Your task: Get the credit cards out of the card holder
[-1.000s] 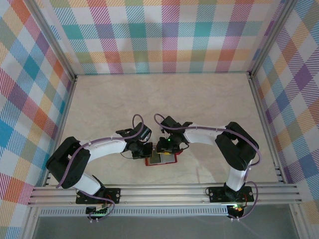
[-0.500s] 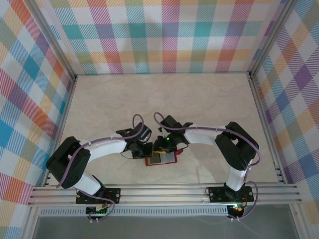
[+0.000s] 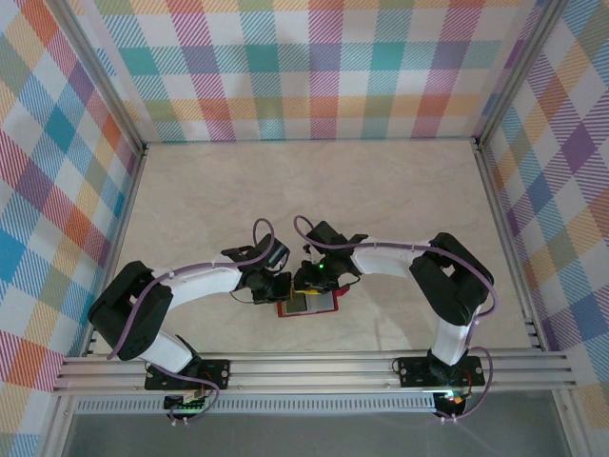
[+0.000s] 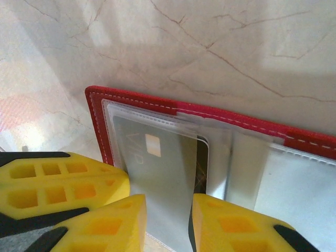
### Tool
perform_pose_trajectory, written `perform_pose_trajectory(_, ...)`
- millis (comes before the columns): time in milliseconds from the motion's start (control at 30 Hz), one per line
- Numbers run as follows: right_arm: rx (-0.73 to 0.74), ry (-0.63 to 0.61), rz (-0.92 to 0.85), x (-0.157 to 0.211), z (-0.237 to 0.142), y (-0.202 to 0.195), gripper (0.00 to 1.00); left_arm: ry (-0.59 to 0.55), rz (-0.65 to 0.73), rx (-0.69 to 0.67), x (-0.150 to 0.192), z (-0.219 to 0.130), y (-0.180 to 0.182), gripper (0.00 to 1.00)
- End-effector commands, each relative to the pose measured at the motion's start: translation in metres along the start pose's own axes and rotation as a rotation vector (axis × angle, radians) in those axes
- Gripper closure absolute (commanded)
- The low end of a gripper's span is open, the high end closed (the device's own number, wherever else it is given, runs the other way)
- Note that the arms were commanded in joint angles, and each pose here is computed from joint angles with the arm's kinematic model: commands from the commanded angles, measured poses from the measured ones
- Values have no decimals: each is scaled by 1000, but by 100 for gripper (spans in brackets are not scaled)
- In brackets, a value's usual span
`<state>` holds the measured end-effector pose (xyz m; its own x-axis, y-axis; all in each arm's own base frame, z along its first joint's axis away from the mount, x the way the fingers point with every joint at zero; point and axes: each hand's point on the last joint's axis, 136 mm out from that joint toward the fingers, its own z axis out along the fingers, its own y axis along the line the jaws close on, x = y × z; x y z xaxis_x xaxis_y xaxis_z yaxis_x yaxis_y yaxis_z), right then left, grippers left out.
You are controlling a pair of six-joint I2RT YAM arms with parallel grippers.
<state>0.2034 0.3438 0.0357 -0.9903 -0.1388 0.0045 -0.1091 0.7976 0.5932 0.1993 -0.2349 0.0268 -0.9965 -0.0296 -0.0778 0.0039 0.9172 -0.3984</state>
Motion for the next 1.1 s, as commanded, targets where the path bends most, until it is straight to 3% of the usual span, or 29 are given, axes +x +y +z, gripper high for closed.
perform_pose_trajectory(0,-32,28,-7,2,5,4,70,18,0,-65,6,1,12,100)
perform_pose_trajectory(400,-46,42,-6,4,8,6,71,17,1,-61,6,1,11,100)
perform_pose_trajectory(633,61,7,5,3,-1,-11,71,14,1,-62,6,0,12,100)
perform_pose_trajectory(1067,-82,57,-15,6,5,15,73,7,0,-58,5,-3,10,99)
